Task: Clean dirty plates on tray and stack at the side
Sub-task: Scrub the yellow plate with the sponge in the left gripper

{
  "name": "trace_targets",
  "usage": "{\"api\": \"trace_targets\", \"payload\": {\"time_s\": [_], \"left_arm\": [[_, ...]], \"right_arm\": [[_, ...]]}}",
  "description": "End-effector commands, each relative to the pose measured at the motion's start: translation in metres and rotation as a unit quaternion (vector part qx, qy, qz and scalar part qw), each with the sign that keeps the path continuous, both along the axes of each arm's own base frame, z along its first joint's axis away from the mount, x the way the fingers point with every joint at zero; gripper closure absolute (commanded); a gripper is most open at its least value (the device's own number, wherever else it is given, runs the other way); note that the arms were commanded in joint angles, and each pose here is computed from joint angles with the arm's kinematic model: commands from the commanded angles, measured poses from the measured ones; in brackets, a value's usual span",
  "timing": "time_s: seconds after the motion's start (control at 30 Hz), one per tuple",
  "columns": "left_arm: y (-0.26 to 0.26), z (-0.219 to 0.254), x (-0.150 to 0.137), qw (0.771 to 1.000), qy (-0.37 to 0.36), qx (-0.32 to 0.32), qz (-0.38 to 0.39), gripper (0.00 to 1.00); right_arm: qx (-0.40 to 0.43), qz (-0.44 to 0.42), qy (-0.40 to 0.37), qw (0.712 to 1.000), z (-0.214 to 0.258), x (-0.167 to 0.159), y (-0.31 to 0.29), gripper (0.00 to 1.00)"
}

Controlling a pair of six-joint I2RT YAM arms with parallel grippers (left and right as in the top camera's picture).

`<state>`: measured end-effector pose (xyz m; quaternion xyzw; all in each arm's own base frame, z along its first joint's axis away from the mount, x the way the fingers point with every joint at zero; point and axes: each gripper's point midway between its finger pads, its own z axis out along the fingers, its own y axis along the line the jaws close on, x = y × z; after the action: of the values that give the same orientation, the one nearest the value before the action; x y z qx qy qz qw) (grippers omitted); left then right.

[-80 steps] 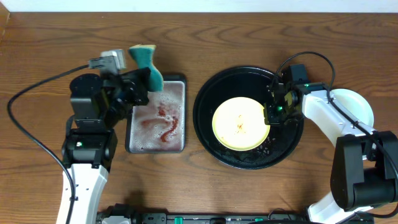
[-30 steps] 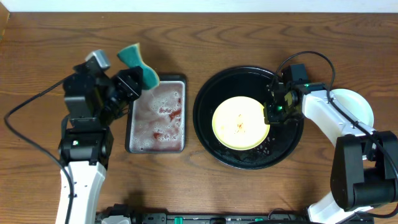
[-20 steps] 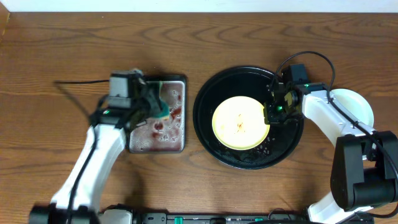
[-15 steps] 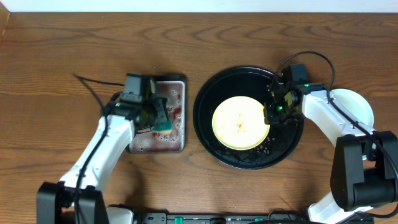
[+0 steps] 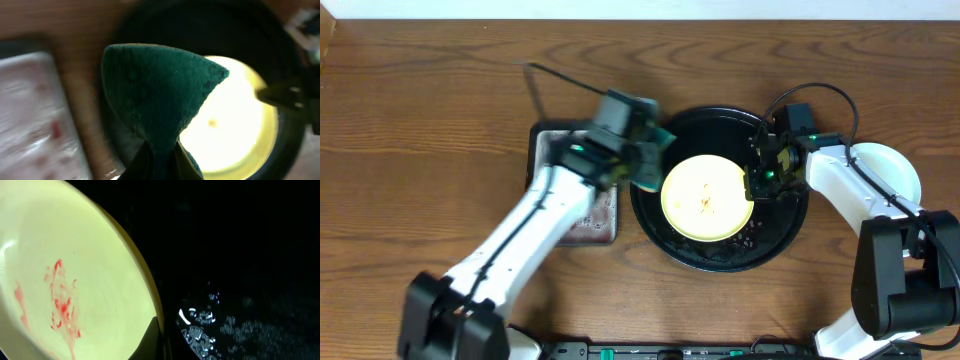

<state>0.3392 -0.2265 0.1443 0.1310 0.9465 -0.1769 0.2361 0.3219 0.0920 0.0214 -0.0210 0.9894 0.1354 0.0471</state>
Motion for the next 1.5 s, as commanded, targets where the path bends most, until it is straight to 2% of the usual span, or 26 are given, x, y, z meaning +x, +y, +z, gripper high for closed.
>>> {"api": "trace_targets", "payload": {"time_s": [0.0, 0.23, 0.47, 0.6, 0.73, 0.8, 0.93, 1.03, 1.13, 1.3, 1.47], "left_arm": [[-0.043, -0.013, -0.008, 1.000, 0.008, -0.016, -0.020, 0.93], [-0.102, -0.056, -0.023, 0.998, 0.043, -0.040, -0.022, 0.92], [-0.116, -0.102, -0.038, 0.996, 0.089, -0.022, -0.013, 0.92], [-0.106, -0.129, -0.042, 0.994, 0.111, 0.013, -0.006, 0.93], [-0.054, -0.142, -0.031, 0.987, 0.096, 0.113, 0.054, 0.92], [-0.035, -0.137, -0.023, 0.984, 0.089, 0.134, 0.077, 0.93], [-0.028, -0.108, -0.008, 0.989, 0.071, 0.098, 0.088, 0.93], [-0.061, -0.070, -0.009, 0.997, 0.059, 0.007, 0.050, 0.93], [-0.088, -0.062, -0.019, 0.997, 0.068, -0.039, 0.026, 0.93], [-0.121, -0.082, -0.040, 0.996, 0.082, -0.046, 0.010, 0.92], [-0.120, -0.118, -0.047, 0.995, 0.104, -0.008, 0.011, 0.93]], "right_arm": [[-0.001, 0.004, 0.014, 1.000, -0.006, -0.007, 0.004, 0.99], [-0.002, 0.006, 0.019, 1.000, -0.021, -0.018, 0.003, 0.99], [-0.002, 0.002, 0.024, 1.000, -0.037, -0.030, 0.001, 0.99], [-0.002, 0.002, 0.024, 1.000, -0.039, -0.031, 0.001, 0.99], [-0.002, 0.002, 0.024, 1.000, -0.039, -0.031, 0.001, 0.99], [-0.002, 0.002, 0.024, 1.000, -0.039, -0.031, 0.001, 0.99], [-0.002, 0.003, 0.024, 1.000, -0.039, -0.031, 0.001, 0.99], [-0.002, 0.002, 0.024, 1.000, -0.039, -0.031, 0.001, 0.99], [-0.002, 0.002, 0.024, 1.000, -0.039, -0.031, 0.001, 0.99], [-0.002, 0.002, 0.025, 1.000, -0.039, -0.032, 0.001, 0.99], [-0.002, 0.002, 0.026, 1.000, -0.039, -0.032, 0.001, 0.99]]}}
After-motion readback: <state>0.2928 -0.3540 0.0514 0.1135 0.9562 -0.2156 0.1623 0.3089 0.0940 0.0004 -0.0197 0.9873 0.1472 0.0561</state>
